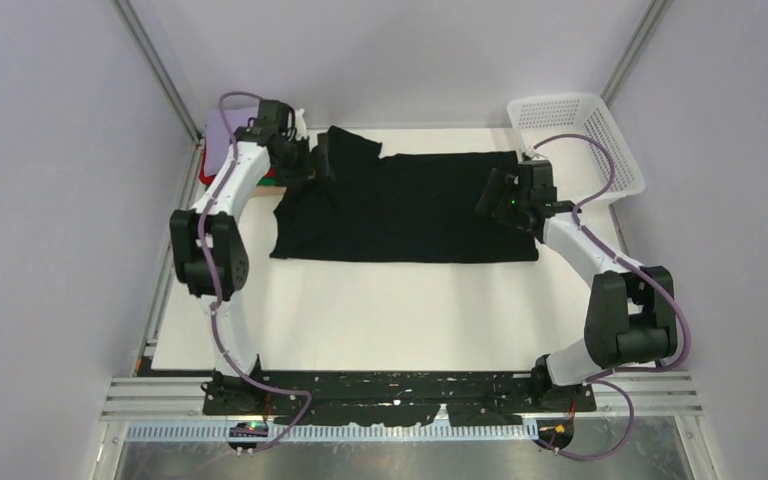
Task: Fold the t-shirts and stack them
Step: Fold the flattened tshirt in 1/3 of the way, then grab the side of the flattened tshirt furthest away from the robot with both arms
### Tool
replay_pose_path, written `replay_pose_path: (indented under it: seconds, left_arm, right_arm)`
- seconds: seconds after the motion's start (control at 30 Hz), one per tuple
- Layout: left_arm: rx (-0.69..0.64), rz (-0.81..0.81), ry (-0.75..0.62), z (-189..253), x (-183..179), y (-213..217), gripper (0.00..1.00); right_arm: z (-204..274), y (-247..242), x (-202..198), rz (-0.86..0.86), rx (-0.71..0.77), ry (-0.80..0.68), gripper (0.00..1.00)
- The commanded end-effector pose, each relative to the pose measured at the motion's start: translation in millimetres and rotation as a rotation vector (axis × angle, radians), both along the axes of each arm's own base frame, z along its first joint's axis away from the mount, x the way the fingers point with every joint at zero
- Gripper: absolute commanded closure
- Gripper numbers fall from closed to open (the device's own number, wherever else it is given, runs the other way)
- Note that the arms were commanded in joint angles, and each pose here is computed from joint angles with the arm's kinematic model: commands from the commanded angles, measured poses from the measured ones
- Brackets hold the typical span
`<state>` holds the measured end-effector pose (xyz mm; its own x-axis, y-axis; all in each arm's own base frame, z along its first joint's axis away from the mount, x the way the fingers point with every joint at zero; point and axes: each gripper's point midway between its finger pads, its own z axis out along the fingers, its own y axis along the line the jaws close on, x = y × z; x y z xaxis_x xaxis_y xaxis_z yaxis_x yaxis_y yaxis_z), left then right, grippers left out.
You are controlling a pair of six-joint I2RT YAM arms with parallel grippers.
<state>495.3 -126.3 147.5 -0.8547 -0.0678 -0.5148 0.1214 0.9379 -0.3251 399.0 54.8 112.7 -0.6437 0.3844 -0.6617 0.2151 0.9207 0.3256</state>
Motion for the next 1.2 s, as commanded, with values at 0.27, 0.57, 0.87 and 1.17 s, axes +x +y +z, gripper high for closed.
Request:
replay_pose_path:
  seconds: [0.27,0.57,0.87,1.17]
  left_arm:
    - [-0.287,0.054,0.124,-51.4,-82.2,-42.7,0.0]
    - [-0.255,0.114,0.288,-100.7,-103.2,-38.9,0.01]
    - [-0.149,0.117,0.37,-119.5,-193.6,-28.9,0.0]
    - [-0.121,0.059,0.401,-129.0,-286.3,-36.8,0.0]
  right_arm:
    - [-51.8,89.0,1.8,0.259,0.044,0.15,0.05]
    - [-95.4,63.2,-36.0,0.242,-0.081,0.359,0.05]
    - [-100.3,36.3,-111.1,0.271,-0.155,0.52,0.04]
    - [-109.5,24.0,-205.7,0.284,-0.132,0.733,0.05]
